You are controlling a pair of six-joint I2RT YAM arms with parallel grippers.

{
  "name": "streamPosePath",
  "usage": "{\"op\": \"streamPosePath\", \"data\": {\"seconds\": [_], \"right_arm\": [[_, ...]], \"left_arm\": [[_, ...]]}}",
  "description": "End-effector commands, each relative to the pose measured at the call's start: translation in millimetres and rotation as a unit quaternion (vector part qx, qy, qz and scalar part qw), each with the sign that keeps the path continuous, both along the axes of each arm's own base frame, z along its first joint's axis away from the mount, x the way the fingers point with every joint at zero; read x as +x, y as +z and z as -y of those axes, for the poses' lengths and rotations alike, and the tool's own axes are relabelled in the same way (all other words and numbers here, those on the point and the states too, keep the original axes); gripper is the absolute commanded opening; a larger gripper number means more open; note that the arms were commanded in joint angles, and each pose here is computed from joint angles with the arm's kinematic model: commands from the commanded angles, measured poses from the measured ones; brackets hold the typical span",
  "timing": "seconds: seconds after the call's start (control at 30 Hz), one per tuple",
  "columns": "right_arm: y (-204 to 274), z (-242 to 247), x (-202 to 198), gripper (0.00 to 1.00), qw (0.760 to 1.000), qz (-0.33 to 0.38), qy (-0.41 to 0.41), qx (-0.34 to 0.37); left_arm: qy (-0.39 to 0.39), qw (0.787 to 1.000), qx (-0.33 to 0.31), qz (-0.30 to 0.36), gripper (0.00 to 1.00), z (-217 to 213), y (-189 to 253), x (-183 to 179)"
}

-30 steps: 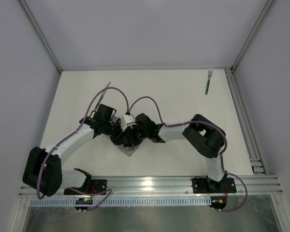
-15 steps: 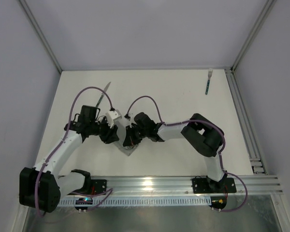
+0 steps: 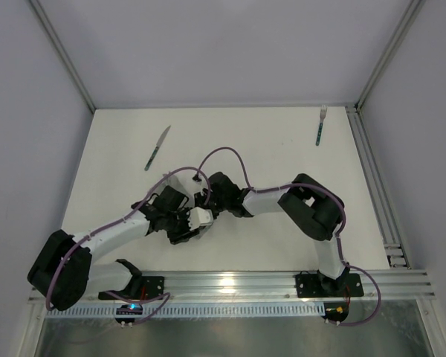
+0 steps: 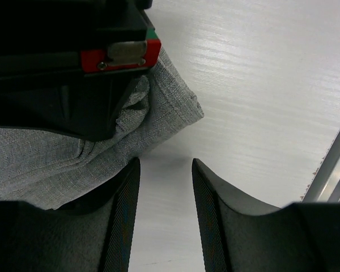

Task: Fold the napkin into a case and place the utensils inside
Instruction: Stuff the top corner of the smaller-rectangle-folded napkin into the folded napkin.

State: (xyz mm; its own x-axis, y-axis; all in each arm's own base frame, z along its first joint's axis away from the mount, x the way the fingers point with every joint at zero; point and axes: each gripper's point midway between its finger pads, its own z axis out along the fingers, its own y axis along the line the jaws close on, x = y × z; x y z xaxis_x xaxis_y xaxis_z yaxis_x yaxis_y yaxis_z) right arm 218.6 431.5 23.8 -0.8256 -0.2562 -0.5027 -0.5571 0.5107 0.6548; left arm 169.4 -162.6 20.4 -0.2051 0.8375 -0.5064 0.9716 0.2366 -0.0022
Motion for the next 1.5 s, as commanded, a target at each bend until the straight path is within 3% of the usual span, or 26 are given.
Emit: {"op": "streamPosePath", "data": {"seconds": [0.0,0.1,0.5,0.7,0.8,0.93,1.07,1.2,1.37,1.47], "right_arm": [[-22,17,7,0.03,0.999,0.0,-0.026,-0.048],[-21,19,9,0.03,0.998,0.004,-0.027,-0.053],[-19,18,12,0.03,0.998,0.015,-0.023,-0.059],[-19,18,11,0.03,0.998,0.015,-0.024,-0.056],[-16,18,11,0.03,0.998,0.015,-0.024,-0.052],[-16,18,11,0.03,0.998,0.014,-0.026,-0.051],[-16,18,10,0.03,0.998,0.014,-0.027,-0.049],[-15,18,10,0.03,0.998,0.014,-0.027,-0.048],[-13,18,8,0.03,0.999,0.011,-0.026,-0.046],[-5,10,2,0.03,0.999,0.006,-0.015,-0.034]], "left_arm": [[-0.018,0.998,-0.033,0.056,0.44,14,17,20],[-0.029,0.996,-0.052,0.064,0.45,19,30,20],[-0.023,0.997,-0.074,-0.025,0.53,9,18,21],[-0.016,0.996,-0.084,-0.031,0.51,16,16,26],[-0.013,0.996,-0.074,-0.043,0.44,14,11,25],[-0.013,0.994,-0.09,-0.061,0.25,20,16,22],[-0.013,0.994,-0.097,-0.053,0.2,23,26,26],[-0.017,0.994,-0.095,-0.057,0.09,23,27,26],[-0.018,0.995,-0.09,-0.047,0.08,21,29,27],[-0.02,0.995,-0.089,-0.045,0.0,19,25,26]]}}
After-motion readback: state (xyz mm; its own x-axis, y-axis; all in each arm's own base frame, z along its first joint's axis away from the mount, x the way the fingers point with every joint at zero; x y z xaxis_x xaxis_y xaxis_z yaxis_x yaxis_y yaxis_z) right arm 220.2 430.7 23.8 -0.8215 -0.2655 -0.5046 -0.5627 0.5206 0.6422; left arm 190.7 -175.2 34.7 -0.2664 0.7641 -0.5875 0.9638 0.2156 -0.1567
